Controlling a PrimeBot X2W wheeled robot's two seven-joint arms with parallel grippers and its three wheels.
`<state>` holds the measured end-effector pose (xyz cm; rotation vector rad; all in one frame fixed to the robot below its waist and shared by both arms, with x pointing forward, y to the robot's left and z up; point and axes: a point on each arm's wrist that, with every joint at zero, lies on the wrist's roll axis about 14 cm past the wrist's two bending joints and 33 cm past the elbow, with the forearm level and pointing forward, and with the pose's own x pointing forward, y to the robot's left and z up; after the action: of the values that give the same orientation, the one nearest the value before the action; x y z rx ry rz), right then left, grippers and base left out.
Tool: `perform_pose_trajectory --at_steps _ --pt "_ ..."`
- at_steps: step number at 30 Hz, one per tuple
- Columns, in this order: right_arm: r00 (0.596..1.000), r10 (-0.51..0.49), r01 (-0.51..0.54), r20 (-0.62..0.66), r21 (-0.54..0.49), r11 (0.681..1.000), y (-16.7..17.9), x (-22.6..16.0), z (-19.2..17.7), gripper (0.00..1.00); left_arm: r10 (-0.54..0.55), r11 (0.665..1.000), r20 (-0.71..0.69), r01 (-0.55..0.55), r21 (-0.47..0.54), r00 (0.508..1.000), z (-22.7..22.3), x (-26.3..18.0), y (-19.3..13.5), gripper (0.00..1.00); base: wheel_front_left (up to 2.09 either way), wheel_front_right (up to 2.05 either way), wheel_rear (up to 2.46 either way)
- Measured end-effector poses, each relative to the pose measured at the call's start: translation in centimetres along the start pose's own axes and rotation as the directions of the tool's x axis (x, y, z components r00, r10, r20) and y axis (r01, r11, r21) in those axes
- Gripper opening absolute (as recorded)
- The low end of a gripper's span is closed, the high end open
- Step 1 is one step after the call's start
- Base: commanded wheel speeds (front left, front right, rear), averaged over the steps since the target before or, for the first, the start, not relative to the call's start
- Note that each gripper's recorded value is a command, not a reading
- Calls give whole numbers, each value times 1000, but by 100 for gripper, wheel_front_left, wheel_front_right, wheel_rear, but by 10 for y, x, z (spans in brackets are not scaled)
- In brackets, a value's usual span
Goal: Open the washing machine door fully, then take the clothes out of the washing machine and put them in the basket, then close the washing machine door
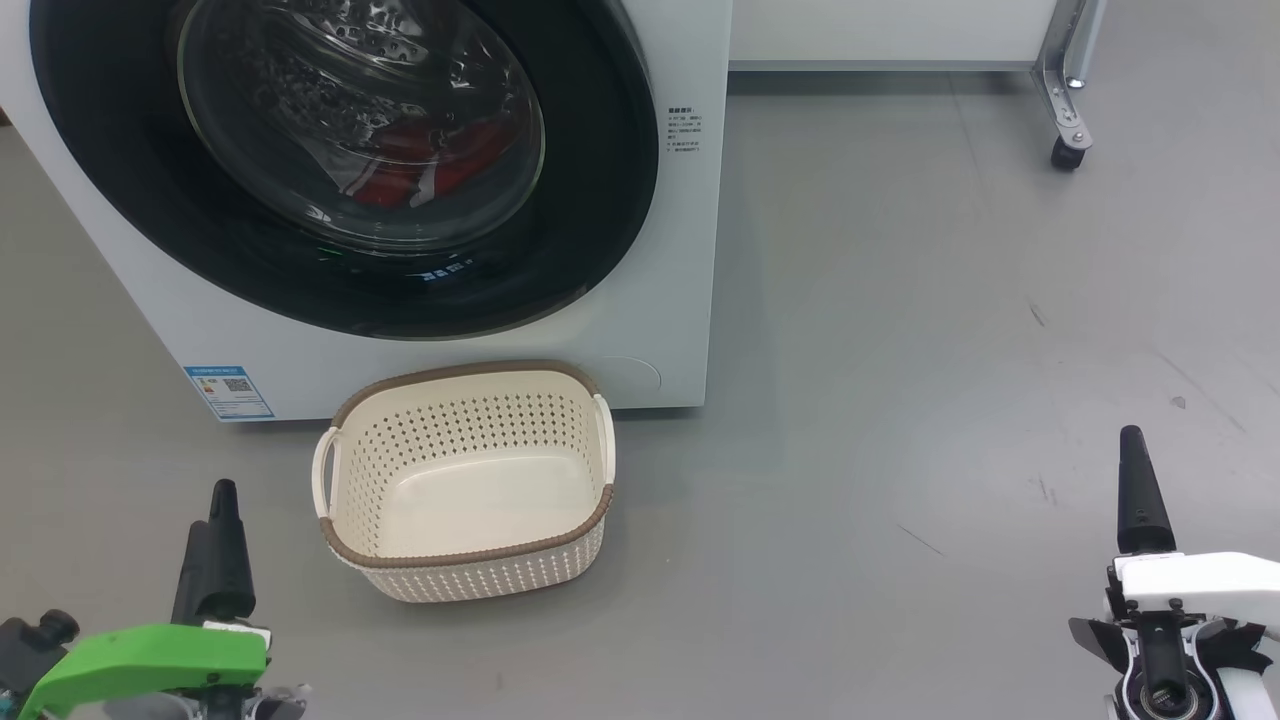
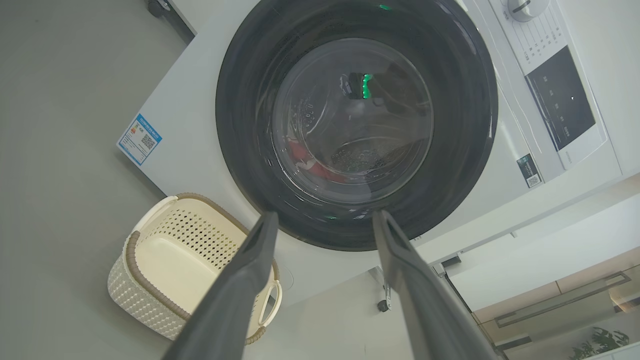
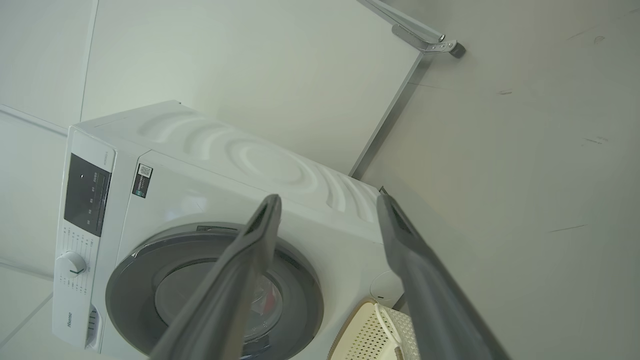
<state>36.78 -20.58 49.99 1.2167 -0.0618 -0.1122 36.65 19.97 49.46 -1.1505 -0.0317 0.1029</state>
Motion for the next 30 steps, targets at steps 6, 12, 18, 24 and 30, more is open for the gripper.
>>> perform_pose_trajectory --at_steps 6,12,18,24,30 --pt "1000 15 -15 -6 -85 996 5 1 -4 100 -23 992 4 23 125 1000 1 1 -9 100 0 0 0" --pt "999 33 -33 -7 -189 981 12 1 -6 100 -65 964 -13 66 259 998 -6 1 -21 100 0 0 0" --pt "998 62 -69 -32 -338 939 18 2 -11 100 -79 910 -29 84 406 996 -15 0 -28 100 0 0 0" --pt "995 88 -104 -55 -493 864 23 1 -15 100 -110 822 -76 133 554 991 -32 -3 -36 100 0 0 0" --pt "991 105 -130 -77 -578 806 27 0 -25 100 -121 725 -94 153 671 988 -41 -5 -39 100 0 0 0"
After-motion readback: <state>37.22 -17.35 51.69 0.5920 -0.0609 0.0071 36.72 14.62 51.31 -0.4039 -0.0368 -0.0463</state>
